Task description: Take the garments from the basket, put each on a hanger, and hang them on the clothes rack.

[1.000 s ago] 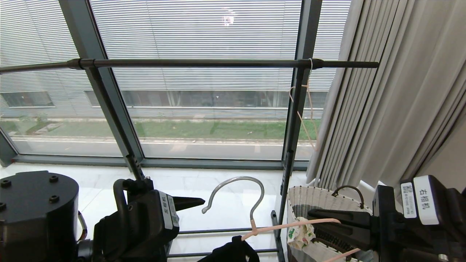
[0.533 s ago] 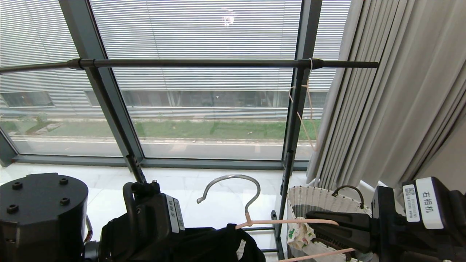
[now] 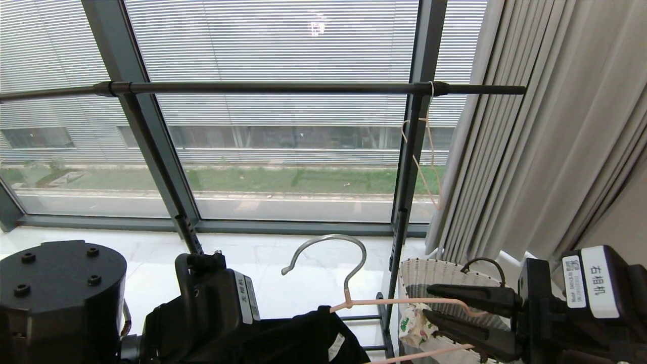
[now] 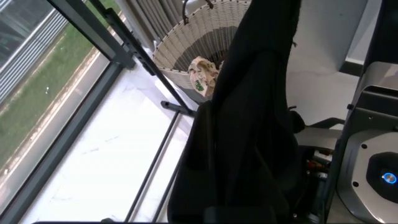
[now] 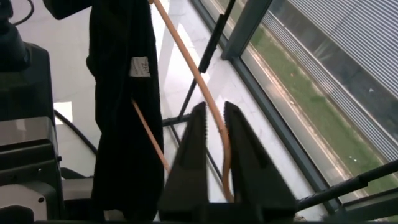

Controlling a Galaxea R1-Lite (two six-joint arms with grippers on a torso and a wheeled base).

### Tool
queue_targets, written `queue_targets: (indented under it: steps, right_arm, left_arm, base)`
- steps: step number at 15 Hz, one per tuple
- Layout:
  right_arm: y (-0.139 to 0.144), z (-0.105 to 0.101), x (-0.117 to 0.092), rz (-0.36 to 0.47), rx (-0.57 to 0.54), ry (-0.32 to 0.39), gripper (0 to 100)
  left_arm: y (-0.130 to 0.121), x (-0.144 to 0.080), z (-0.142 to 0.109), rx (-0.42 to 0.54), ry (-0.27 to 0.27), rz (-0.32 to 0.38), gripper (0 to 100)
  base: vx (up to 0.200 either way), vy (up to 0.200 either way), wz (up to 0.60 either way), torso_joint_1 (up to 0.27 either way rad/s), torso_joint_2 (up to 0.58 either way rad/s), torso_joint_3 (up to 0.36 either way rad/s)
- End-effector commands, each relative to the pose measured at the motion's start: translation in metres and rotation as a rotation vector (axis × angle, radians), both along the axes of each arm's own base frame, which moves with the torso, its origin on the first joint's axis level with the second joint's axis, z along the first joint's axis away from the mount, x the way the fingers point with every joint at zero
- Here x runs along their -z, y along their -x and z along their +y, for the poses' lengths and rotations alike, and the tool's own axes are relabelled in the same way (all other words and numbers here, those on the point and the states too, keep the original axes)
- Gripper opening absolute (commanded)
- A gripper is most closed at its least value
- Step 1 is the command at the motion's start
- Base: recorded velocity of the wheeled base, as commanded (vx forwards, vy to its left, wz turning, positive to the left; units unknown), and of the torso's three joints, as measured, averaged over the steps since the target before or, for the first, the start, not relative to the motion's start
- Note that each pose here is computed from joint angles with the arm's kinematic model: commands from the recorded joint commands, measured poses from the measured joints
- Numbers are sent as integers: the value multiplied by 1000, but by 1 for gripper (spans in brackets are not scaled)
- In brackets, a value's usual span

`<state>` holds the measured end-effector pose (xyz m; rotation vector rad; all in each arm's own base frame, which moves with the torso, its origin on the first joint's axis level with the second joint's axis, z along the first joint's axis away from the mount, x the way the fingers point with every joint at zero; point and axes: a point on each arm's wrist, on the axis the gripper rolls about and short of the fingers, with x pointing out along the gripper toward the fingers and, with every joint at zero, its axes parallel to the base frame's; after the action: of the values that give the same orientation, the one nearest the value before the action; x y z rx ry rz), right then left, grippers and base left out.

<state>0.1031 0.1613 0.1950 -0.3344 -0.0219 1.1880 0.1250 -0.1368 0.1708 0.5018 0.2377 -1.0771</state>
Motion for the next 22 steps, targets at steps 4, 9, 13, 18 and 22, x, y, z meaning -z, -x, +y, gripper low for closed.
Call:
queue_targets:
  steps: [4,9,13,18,22]
  right_arm:
    - [2,-9,6,-3,79,18,100]
    - [7,-15,20,23,74,60,100]
    - [3,-8,33,86,80,104,100]
    - [-30,37,70,365,241,36,100]
    - [-61,75,77,428,424,-100,100]
  left_arm:
    - [-7,3,8,-67,-14,1,0]
    - [-23,-3,18,-164,35,-52,0]
    - [-35,-16,24,-228,77,-94,0]
    - [-39,-48,15,-198,150,-184,0]
    - [-38,-52,12,-185,161,-197,0]
  base:
    - [0,0,0,0,0,0]
    - [0,0,0,0,0,0]
    - [0,0,0,0,0,0]
    - [0,0,0,0,0,0]
    - [0,0,0,0,0,0]
